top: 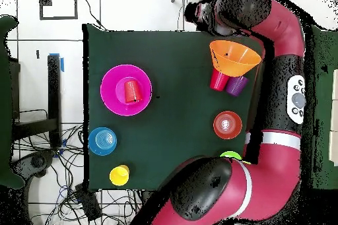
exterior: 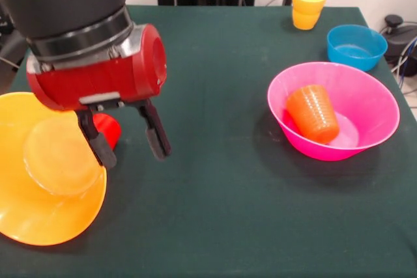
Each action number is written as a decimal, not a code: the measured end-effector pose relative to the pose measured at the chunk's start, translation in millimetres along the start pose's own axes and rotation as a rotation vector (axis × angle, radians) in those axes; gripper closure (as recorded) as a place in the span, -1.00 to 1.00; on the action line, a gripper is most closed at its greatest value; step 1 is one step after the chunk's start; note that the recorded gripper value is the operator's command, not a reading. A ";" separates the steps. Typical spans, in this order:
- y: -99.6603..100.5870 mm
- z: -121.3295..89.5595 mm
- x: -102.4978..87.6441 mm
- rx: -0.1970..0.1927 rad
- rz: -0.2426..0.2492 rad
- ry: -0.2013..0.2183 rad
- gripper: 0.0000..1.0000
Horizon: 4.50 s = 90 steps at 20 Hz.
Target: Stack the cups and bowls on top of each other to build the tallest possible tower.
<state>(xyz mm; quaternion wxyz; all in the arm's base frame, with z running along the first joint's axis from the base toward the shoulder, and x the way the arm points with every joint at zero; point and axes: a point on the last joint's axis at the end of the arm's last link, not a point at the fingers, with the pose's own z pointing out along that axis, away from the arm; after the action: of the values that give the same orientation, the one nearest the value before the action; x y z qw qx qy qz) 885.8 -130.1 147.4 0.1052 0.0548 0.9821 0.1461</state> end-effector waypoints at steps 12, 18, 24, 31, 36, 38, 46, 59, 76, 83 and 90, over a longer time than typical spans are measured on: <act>-23.6 27.0 16.1 -0.032 -0.109 0.042 -1.00; -35.5 24.1 20.3 -0.031 -0.097 0.049 -1.00; -37.0 12.0 20.7 -0.027 -0.099 0.050 -1.00; -35.3 -4.0 34.9 -0.025 -0.108 0.081 -1.00; -40.5 -6.5 48.5 -0.011 -0.115 0.107 -1.00; -44.7 -5.3 54.3 0.004 -0.123 0.121 -1.00; -58.5 -1.0 64.3 0.048 -0.141 0.143 -1.00; -90.7 -1.7 71.4 0.083 -0.128 0.118 -1.00; -93.9 34.2 111.9 0.102 -0.162 0.159 -1.00; -84.6 48.1 130.9 0.082 -0.172 0.196 -1.00; -81.9 52.9 137.5 0.077 -0.178 0.211 -1.00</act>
<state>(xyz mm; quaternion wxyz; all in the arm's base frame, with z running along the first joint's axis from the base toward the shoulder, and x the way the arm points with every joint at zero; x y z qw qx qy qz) 757.7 -174.4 47.3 0.0119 -0.0441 0.9936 0.1032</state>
